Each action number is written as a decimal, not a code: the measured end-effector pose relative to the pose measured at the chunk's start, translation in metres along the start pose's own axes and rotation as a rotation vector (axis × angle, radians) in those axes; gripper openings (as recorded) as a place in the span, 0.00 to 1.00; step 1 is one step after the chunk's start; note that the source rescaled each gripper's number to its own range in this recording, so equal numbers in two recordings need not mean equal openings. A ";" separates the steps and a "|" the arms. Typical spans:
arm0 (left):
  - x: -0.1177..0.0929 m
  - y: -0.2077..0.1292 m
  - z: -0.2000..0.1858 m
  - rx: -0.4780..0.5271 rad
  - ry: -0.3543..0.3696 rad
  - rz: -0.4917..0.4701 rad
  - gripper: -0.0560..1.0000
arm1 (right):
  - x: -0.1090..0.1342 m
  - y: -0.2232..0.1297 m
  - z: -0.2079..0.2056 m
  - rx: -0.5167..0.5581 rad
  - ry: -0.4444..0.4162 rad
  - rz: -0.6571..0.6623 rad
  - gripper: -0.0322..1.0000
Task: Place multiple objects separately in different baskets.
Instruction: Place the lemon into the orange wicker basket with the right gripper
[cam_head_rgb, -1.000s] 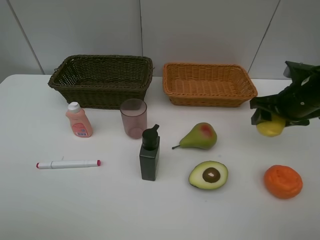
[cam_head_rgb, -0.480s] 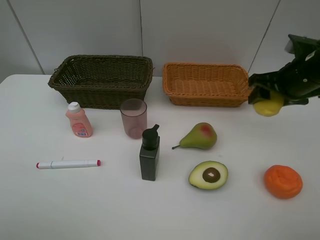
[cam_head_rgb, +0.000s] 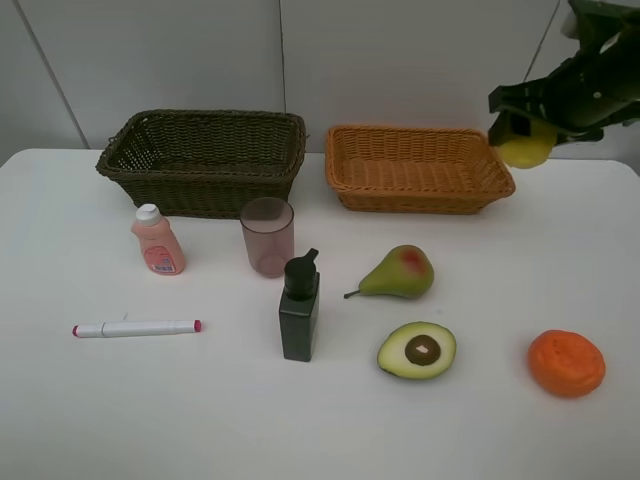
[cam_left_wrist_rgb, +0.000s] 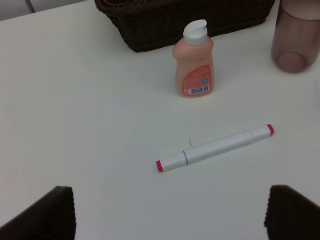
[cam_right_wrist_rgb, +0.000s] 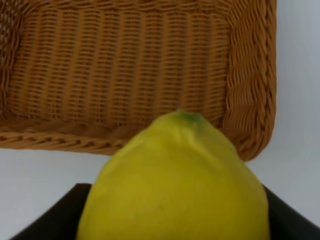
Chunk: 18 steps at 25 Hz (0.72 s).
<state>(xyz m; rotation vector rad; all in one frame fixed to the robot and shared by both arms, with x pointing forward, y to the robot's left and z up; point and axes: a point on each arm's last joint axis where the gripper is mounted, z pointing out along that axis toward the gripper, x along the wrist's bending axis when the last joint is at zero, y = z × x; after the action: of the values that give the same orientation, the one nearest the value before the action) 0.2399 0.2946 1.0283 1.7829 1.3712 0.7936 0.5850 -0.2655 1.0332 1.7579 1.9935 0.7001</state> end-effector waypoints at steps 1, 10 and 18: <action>0.000 0.000 0.000 0.000 0.000 0.000 1.00 | 0.000 0.005 0.004 -0.010 -0.001 -0.009 0.04; 0.000 0.000 0.000 0.000 0.000 0.000 1.00 | -0.005 0.041 0.045 -0.056 -0.013 -0.027 0.04; 0.000 0.000 0.000 0.000 0.000 0.000 1.00 | -0.008 0.051 0.090 -0.039 -0.017 -0.075 0.04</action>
<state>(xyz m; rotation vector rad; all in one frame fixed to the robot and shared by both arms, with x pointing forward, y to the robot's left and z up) 0.2399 0.2946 1.0283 1.7829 1.3712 0.7936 0.6798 -0.2593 0.9913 1.6525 2.0098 0.6932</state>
